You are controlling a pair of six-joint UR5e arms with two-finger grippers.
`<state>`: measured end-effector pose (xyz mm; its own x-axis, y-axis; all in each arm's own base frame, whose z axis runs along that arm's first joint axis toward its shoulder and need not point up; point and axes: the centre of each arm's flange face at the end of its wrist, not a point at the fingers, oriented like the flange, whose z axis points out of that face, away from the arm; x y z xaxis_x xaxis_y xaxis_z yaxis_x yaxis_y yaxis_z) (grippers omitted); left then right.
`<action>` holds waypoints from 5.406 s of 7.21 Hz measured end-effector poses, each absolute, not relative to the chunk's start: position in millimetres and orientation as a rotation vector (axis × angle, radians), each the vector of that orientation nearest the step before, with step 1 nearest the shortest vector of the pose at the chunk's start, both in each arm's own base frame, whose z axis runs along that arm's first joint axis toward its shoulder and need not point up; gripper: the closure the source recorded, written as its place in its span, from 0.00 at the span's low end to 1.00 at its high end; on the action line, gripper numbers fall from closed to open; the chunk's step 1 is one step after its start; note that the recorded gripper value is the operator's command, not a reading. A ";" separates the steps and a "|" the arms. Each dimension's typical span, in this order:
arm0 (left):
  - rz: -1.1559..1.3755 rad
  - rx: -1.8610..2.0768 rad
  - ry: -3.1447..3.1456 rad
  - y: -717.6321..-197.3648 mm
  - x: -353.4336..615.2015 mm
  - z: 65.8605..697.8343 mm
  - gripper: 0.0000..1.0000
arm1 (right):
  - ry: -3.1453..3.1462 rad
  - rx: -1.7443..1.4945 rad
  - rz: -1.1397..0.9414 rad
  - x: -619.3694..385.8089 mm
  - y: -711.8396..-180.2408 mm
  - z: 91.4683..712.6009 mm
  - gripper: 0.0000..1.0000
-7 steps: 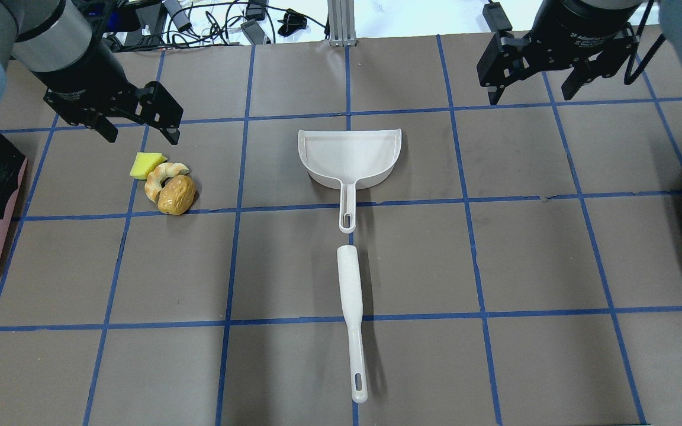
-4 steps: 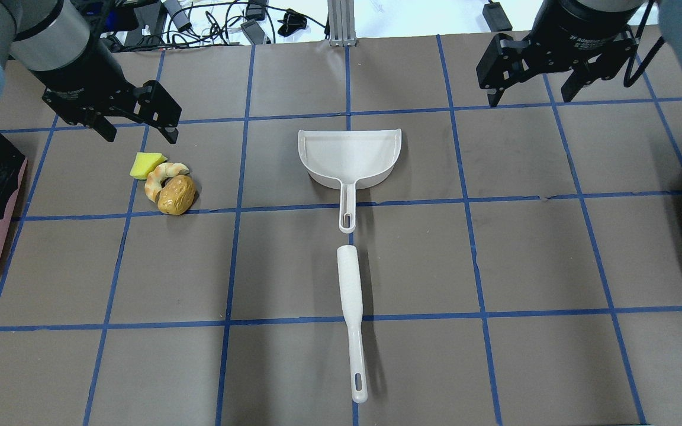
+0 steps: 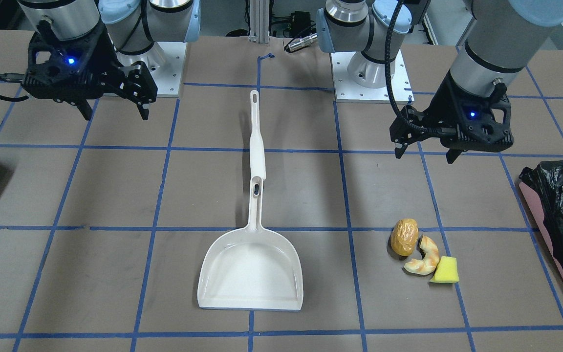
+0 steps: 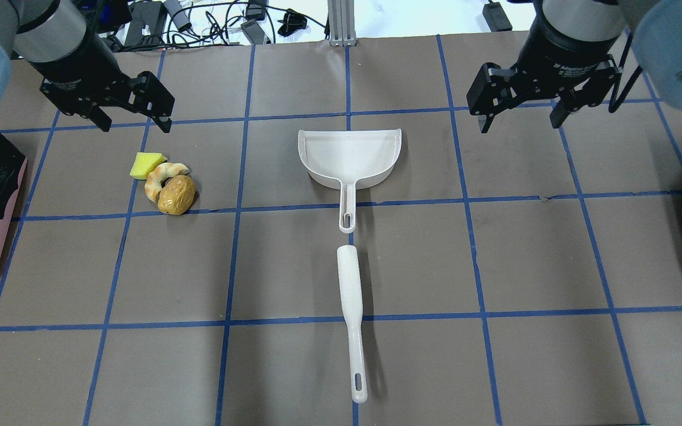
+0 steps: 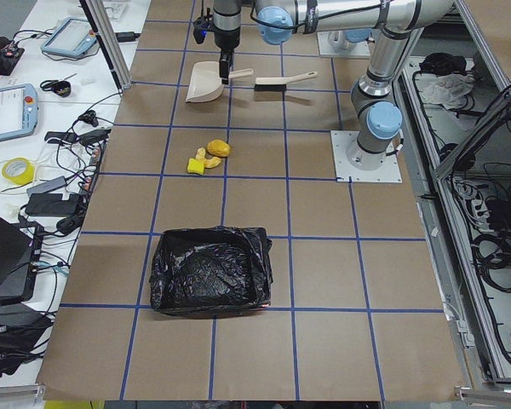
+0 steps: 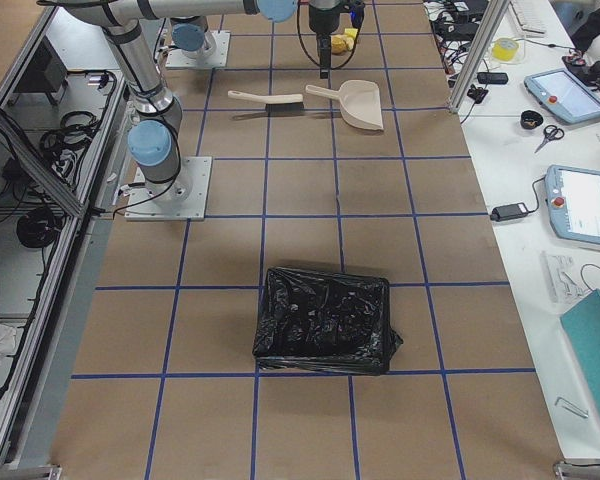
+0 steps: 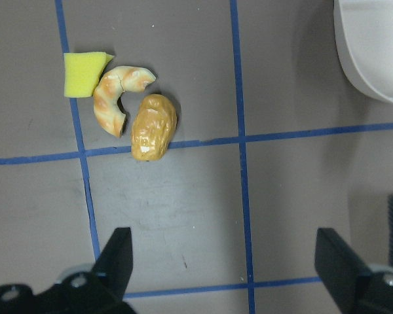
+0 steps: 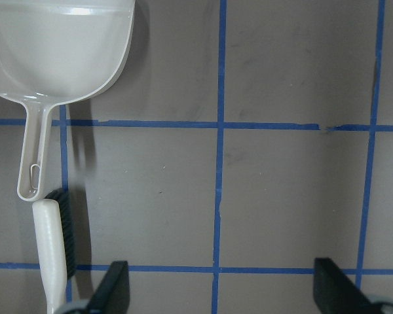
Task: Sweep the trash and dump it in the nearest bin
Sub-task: 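Lower the left gripper onto the dustpan handle while the right lowers onto the brush, then close the left gripper on the dustpan handle while the right gripper closes on the brush, then lift the dustpan with the left gripper and carry it beside the trash pile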
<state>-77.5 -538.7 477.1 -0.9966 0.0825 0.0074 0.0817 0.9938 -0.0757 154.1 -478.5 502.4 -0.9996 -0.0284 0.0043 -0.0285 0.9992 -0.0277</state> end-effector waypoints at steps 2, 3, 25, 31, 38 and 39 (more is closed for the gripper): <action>0.156 -0.124 -3.127 -576.2 -88.6 469.5 0.00 | -3.124 0.067 -0.038 191.0 -459.4 473.6 0.00; 0.177 -0.115 -3.122 -596.8 -110.5 458.3 0.00 | -3.118 0.093 -0.090 207.6 -446.0 456.0 0.00; -0.370 -0.486 -3.043 -547.0 -375.4 221.9 0.43 | -3.139 0.289 -0.311 360.7 -296.5 216.8 0.35; -0.314 -0.480 -3.043 -550.5 -374.9 240.5 1.00 | -3.104 0.293 -0.321 365.8 -279.9 209.5 1.00; -0.025 -0.663 -3.009 -676.7 -112.9 362.8 1.00 | -3.094 0.250 -0.259 368.9 -295.9 226.9 1.00; -0.040 -0.731 -3.019 -678.6 -56.5 374.5 1.00 | -3.088 0.225 -0.249 370.2 -305.3 236.3 1.00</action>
